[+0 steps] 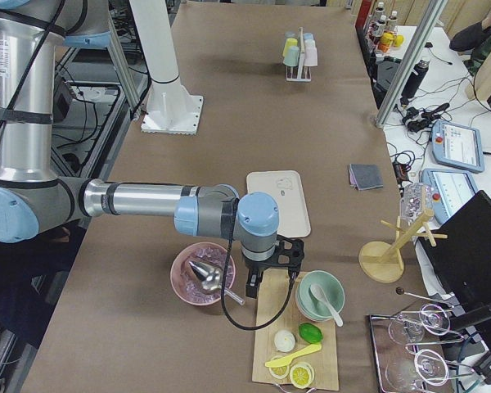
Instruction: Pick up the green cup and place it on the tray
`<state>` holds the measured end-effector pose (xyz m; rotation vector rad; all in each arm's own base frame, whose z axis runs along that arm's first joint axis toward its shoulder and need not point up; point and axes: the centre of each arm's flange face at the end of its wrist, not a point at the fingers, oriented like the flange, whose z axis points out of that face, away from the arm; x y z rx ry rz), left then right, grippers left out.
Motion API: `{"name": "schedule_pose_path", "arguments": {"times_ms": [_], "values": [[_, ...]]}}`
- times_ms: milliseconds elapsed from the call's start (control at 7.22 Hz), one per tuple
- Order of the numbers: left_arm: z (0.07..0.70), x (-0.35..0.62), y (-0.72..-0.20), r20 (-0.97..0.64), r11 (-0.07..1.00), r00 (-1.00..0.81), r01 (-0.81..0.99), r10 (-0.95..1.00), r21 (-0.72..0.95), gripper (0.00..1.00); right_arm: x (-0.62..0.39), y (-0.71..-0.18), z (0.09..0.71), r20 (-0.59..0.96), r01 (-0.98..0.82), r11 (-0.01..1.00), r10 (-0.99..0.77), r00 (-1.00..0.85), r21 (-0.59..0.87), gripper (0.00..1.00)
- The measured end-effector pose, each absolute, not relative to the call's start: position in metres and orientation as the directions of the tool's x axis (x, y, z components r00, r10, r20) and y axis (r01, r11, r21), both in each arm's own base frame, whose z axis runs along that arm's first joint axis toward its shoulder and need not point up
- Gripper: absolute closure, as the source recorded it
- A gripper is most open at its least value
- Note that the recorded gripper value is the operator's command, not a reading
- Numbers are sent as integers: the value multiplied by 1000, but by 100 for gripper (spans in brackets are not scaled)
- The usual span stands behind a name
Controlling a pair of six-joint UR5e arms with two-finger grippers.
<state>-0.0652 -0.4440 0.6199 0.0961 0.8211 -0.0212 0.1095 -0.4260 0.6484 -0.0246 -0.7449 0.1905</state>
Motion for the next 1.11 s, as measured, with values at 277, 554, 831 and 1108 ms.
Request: {"name": "schedule_pose_path", "arguments": {"times_ms": [277, 554, 831, 1108], "values": [[615, -65, -442, -733, 995, 680, 56, 25, 86, 1, 109, -427, 650, 671, -163, 982, 182, 719, -92, 0], [603, -64, -439, -731, 992, 681, 51, 52, 117, 2, 109, -429, 643, 682, -166, 984, 167, 712, -68, 0], [594, -45, -443, -698, 989, 708, -1, 106, 149, 2, 100, -434, 616, 726, -176, 984, 133, 674, -16, 0], [563, 2, -453, -623, 969, 748, -112, 230, 222, 2, 79, -439, 593, 759, -162, 987, 114, 641, -11, 0]]}}
